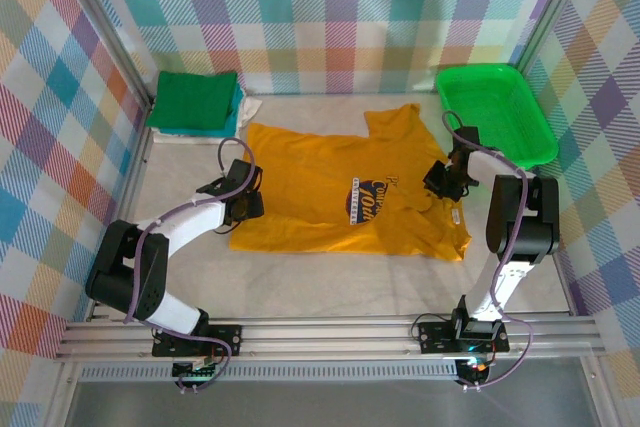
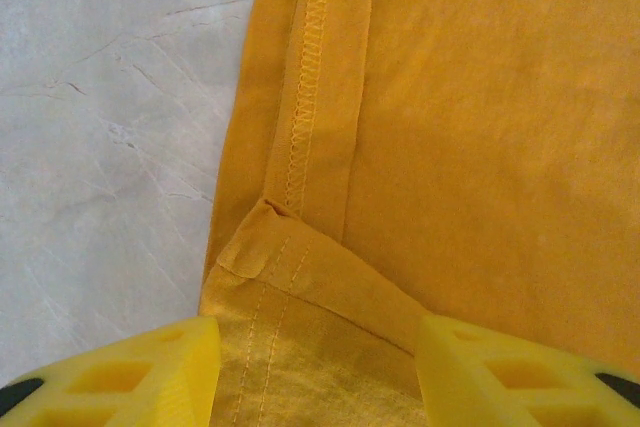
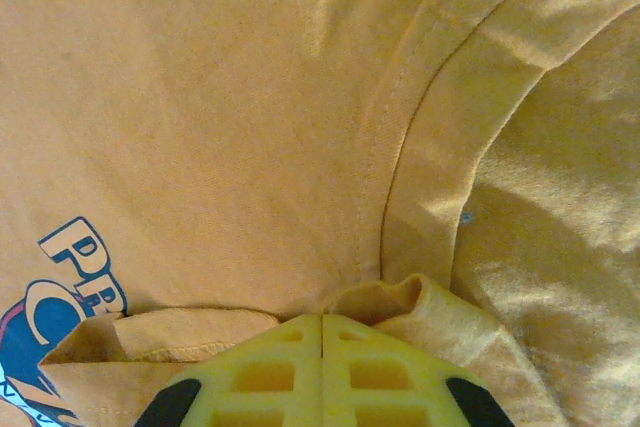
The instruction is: Fold and stack the t-shirts
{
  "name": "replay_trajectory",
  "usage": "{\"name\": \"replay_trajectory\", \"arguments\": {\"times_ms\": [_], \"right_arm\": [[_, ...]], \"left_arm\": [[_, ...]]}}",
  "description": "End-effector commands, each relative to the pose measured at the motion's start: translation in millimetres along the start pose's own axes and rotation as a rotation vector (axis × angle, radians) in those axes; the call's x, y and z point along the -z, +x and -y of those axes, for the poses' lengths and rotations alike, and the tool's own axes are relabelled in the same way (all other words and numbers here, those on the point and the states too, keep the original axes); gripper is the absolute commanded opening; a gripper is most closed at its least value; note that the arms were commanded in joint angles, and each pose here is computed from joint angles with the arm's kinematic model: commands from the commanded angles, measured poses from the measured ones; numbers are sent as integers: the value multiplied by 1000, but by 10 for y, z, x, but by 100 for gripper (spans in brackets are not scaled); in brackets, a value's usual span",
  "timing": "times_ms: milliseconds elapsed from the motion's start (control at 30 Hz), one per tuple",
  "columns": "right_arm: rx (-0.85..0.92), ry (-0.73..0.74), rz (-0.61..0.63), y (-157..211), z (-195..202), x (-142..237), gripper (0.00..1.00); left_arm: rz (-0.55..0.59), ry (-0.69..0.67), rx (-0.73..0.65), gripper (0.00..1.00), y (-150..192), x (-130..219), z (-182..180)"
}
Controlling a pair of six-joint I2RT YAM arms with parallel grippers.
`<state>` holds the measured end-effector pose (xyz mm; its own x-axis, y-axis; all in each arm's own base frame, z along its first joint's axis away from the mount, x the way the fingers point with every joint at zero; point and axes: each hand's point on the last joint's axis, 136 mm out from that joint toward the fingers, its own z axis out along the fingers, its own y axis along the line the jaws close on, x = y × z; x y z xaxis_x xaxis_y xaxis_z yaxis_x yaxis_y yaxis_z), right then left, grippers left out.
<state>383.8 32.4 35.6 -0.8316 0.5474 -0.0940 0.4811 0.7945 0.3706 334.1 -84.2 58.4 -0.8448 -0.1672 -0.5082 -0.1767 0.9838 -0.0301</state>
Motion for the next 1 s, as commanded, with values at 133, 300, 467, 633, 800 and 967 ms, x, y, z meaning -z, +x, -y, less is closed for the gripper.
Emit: {"name": "replay_trajectory", "arguments": {"times_ms": [133,300,467,633,800,967], "right_arm": [[46,-41,65,-52,-195,342,0],[103,-42,126,-100,-337,532,0],[102,-7,134,-161,-335,478,0],[77,28,160,-247,-300,455,10],[78,37,178,-377,-393,577,22],[96,-13,229,-424,-564,766,32]], "left_arm": [[-3,2,1,54,-6,11,-6],[15,-5,8,54,-36,54,-31],[13,-8,8,54,-30,48,-35],[17,-17,9,54,-35,67,-57],[23,-28,5,55,-62,82,-72],[33,-23,14,55,-86,106,-66]]}}
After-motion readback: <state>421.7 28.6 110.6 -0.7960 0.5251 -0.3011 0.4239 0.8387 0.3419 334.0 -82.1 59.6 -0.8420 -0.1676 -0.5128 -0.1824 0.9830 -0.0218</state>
